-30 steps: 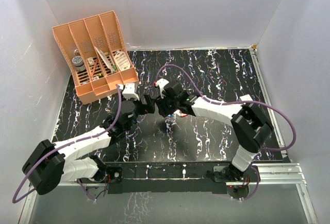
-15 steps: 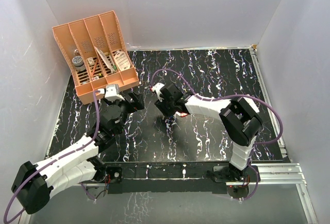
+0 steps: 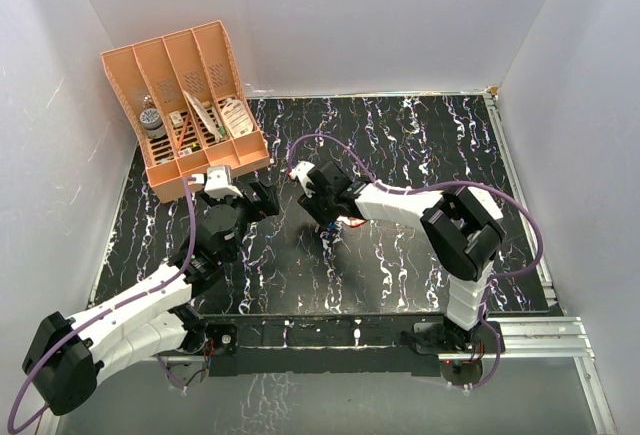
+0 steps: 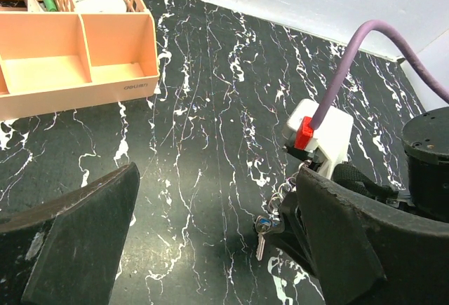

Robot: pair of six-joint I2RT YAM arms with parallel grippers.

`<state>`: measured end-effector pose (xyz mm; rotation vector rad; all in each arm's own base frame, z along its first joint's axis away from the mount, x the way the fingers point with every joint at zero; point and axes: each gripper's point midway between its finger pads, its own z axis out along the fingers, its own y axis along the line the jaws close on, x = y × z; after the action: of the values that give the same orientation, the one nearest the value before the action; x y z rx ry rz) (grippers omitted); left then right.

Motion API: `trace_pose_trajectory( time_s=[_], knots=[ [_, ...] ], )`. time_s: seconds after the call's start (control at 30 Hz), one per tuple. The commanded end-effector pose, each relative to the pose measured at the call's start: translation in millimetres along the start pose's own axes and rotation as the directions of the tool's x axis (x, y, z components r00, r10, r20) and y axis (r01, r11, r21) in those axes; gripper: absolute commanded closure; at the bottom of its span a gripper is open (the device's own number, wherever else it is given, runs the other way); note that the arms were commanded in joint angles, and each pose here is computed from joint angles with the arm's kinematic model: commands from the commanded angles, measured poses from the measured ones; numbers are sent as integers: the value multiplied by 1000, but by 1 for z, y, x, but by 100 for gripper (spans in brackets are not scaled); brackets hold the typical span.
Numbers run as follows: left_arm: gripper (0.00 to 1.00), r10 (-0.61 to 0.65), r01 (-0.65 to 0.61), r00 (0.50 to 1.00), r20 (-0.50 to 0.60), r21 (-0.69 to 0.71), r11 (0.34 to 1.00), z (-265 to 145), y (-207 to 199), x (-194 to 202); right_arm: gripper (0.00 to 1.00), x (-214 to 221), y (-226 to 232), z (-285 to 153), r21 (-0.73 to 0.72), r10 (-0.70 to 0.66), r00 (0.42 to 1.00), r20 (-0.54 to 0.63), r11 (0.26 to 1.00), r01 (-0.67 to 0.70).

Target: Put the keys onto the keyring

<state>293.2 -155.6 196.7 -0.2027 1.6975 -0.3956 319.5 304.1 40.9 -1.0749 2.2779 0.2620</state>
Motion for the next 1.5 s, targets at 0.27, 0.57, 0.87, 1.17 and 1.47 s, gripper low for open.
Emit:
trace_pose_trajectory(
  time_s=[0.27,0.57,0.87,1.17,1.47],
  knots=[
    [7,-4,4,1000,8,-16,1000,1,4,0,64,-26,-6,4,24,-40,998,52,999,39],
    [7,-3,4,1000,8,-20,1000,1,7,0,65,-29,-4,10,11,-53,997,62,999,52],
    [7,-6,6,1000,10,-20,1000,3,7,0,77,-33,-5,12,13,-58,996,67,998,58],
    [7,-6,6,1000,4,-19,1000,4,7,2,100,-52,3,0,-28,-33,990,138,999,37],
    [7,-10,10,1000,4,-21,1000,4,8,3,76,-87,2,-28,-33,103,959,264,995,-98]
  ],
)
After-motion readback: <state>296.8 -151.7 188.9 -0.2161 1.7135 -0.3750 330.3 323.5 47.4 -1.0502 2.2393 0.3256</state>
